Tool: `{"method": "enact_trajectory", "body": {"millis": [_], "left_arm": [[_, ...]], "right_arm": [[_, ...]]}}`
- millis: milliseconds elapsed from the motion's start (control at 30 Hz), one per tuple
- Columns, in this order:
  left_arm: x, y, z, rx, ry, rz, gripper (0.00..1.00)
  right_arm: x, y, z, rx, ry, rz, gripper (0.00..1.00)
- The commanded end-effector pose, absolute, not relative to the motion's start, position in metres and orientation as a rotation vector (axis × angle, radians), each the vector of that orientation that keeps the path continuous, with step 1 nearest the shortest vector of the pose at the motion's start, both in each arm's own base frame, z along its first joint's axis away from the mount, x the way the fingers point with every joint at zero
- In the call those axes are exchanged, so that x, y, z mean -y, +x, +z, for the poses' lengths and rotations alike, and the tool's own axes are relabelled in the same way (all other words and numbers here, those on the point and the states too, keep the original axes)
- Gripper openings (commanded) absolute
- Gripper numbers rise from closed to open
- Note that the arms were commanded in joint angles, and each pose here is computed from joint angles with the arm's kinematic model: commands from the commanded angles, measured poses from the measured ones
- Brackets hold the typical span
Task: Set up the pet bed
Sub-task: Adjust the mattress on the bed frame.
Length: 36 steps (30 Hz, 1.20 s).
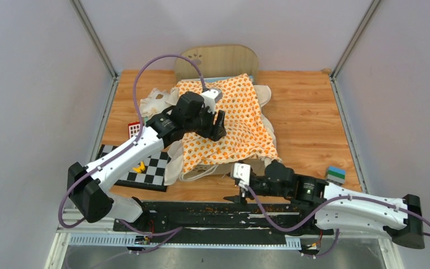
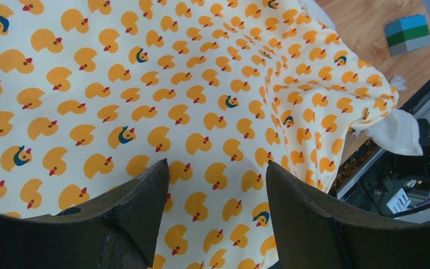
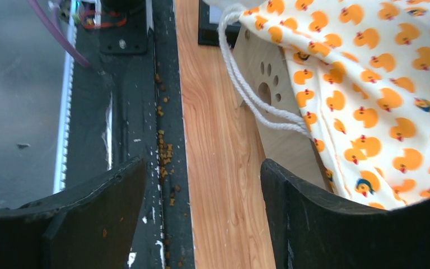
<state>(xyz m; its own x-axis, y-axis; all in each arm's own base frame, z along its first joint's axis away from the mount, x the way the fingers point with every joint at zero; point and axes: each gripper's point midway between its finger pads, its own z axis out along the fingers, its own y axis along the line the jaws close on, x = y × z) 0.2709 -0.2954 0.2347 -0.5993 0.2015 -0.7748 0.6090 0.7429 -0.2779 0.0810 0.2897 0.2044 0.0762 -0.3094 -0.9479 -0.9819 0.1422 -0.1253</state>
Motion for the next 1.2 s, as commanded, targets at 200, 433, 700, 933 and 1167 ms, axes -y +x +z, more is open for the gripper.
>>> {"method": "enact_trajectory", "body": {"millis": [200, 433, 700, 933, 1167], "left_arm": [[0.297, 0.284, 0.227, -2.164, 0.661, -0.745, 0.73], [0.287, 0.287, 0.219, -2.197, 0.64, -0.781, 0.73], [0.282, 0.282, 0.218, -2.202, 0.662, -0.833, 0.73], [0.272, 0.282, 0.214, -2.206, 0.647, -0.849, 0.73], [0.269, 0.281, 0.206, -2.229, 0.654, -0.876, 0.72]], "right_arm": [[-0.325, 0.086, 0.196, -1.238, -1.469, 0.777, 0.75], [-0.331, 0.08, 0.177, -1.193, -1.573, 0.739, 0.76], [-0.348, 0.069, 0.183, -1.065, -1.604, 0.739, 0.75], [-0.358, 0.063, 0.173, -1.011, -1.671, 0.716, 0.74], [-0.365, 0.065, 0.166, -0.955, -1.723, 0.678, 0.73]]}}
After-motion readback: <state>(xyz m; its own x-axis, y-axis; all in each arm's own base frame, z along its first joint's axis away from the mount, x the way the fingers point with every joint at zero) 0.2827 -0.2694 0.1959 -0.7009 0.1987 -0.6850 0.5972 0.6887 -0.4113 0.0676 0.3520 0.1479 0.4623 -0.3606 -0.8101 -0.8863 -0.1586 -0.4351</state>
